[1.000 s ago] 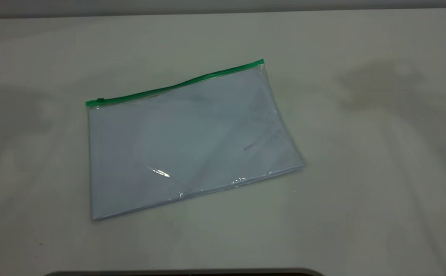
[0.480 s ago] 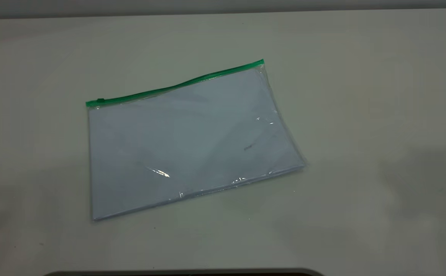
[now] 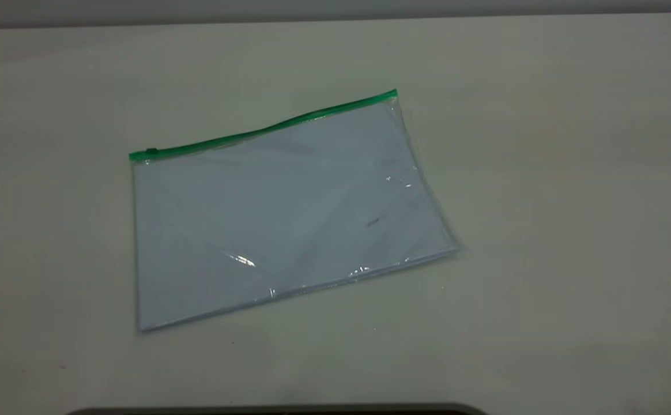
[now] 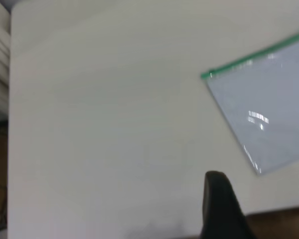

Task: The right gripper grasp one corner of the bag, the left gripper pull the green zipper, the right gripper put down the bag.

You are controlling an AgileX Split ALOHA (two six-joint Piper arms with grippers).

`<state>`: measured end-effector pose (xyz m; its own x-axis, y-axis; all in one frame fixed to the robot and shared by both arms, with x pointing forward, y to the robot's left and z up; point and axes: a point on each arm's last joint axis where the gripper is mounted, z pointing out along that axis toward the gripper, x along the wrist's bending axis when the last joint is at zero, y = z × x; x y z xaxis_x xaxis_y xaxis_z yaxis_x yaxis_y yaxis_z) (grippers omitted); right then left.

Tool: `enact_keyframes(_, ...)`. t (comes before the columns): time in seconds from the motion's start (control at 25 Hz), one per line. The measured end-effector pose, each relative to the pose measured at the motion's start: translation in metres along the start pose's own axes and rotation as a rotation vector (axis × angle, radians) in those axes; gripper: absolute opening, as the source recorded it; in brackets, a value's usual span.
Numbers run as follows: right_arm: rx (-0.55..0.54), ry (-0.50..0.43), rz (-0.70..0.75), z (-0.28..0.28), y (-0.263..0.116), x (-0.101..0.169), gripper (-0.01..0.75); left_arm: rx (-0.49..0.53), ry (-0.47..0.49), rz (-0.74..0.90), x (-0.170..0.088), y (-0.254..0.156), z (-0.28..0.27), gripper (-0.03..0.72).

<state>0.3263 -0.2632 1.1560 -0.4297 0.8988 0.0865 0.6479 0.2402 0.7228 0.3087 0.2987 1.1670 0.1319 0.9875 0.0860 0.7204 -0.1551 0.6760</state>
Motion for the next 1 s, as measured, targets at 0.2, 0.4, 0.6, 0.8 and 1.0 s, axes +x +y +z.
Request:
enact_keyframes(0.2,-0.045,-0.011,-0.008,-0.002,-0.042,0.009,0.501,0.028,-0.065,-0.018,-0.013,-0.053,0.015,0.479)
enact_keyframes(0.4,-0.096,-0.021,-0.029,-0.007,-0.077,0.018,0.501,-0.004,-0.082,-0.005,-0.020,-0.096,0.024,0.479)
enact_keyframes(0.6,-0.129,-0.026,-0.042,-0.009,-0.100,0.024,0.501,-0.013,-0.084,0.012,-0.024,-0.123,0.036,0.479)
enact_keyframes(0.8,-0.172,-0.061,-0.060,-0.014,-0.113,0.026,0.499,0.021,-0.091,0.010,-0.025,-0.132,0.047,0.479)
enact_keyframes(1.0,-0.192,-0.140,-0.071,-0.020,-0.121,0.023,0.499,0.032,-0.093,0.008,-0.026,-0.135,0.054,0.479)
